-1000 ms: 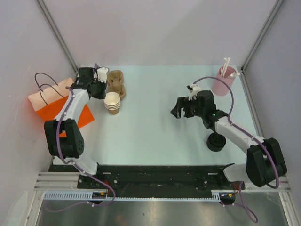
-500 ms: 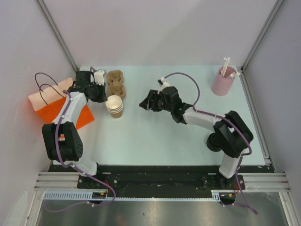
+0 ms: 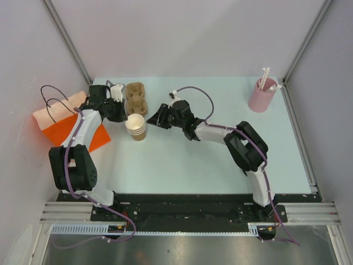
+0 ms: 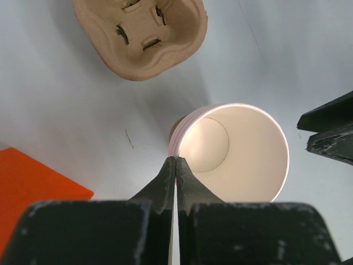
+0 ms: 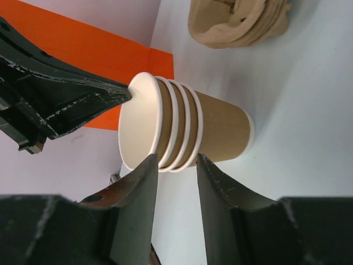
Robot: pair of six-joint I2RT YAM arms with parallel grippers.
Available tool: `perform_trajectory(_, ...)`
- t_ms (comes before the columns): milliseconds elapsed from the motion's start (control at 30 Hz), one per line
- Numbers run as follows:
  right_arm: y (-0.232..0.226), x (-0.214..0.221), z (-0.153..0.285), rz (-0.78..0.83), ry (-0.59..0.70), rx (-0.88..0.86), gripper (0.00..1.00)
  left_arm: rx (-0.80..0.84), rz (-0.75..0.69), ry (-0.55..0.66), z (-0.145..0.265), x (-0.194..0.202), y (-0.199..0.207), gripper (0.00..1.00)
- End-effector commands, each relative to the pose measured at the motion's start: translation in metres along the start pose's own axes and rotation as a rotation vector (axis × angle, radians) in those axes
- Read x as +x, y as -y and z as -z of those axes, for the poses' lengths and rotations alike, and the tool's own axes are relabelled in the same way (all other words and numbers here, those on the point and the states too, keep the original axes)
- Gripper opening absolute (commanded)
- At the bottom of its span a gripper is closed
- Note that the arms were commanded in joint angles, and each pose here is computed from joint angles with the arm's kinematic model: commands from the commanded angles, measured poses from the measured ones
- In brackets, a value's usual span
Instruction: Pack the takeout coffee
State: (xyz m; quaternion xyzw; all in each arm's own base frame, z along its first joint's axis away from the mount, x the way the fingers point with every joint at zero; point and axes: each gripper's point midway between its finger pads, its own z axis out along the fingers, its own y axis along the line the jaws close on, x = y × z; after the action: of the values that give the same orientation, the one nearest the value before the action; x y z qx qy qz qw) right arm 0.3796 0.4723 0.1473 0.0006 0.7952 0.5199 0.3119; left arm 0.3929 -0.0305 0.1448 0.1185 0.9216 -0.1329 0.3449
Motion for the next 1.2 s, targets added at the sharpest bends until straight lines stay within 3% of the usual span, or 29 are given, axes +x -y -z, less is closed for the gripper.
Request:
perform_trajectory(0, -0.027, -0.008, -0.012, -0.009, 0.008, -0.074, 0.38, 0.038, -0.003, 0.043, 0.01, -0.007, 0.011, 0.0)
perform_trajectory(567, 0.001, 0.016, -0.033, -0.052, -0.063, -0.02, 0.31, 0.085, -0.019, 0.046, 0.007, -0.012, 0.025, 0.0)
perform_trajectory(1167, -0.014, 0.009, -0.028, 0.008, -0.056, 0.004, 0.2, 0.198, 0.07, 0.135, 0.028, -0.042, 0.04, 0.0)
